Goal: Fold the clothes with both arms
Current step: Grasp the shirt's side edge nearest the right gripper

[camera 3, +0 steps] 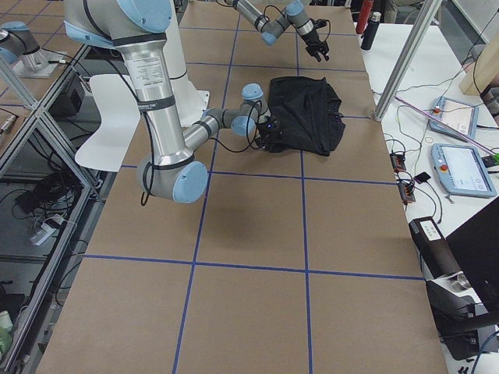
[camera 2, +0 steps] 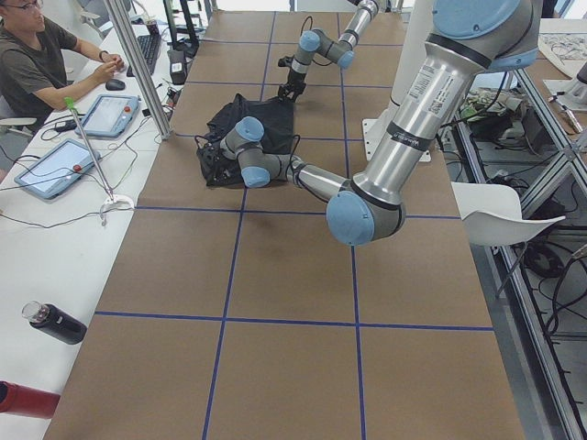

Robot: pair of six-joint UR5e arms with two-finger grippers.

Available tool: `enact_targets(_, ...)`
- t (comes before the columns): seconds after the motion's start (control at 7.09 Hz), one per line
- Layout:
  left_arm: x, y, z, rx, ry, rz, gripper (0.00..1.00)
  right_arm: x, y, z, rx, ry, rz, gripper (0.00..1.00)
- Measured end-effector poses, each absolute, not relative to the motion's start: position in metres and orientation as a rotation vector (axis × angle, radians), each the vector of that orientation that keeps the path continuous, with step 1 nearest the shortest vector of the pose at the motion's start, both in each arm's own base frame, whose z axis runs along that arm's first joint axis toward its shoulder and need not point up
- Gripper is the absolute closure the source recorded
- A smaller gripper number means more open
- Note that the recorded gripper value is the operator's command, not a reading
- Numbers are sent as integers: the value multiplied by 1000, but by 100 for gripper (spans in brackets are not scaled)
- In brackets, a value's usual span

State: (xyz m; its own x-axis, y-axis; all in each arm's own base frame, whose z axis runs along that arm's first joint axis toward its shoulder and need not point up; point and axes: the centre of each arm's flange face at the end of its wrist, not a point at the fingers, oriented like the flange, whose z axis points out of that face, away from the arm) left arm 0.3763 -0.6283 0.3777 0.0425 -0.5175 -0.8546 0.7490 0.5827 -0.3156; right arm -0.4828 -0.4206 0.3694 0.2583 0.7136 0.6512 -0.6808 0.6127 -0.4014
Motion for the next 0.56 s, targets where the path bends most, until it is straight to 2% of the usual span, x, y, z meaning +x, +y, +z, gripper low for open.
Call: enact_targets(0.56, 377, -627, 372, 238, 1186, -986, 35, -439, -395, 366, -49, -931, 947, 100)
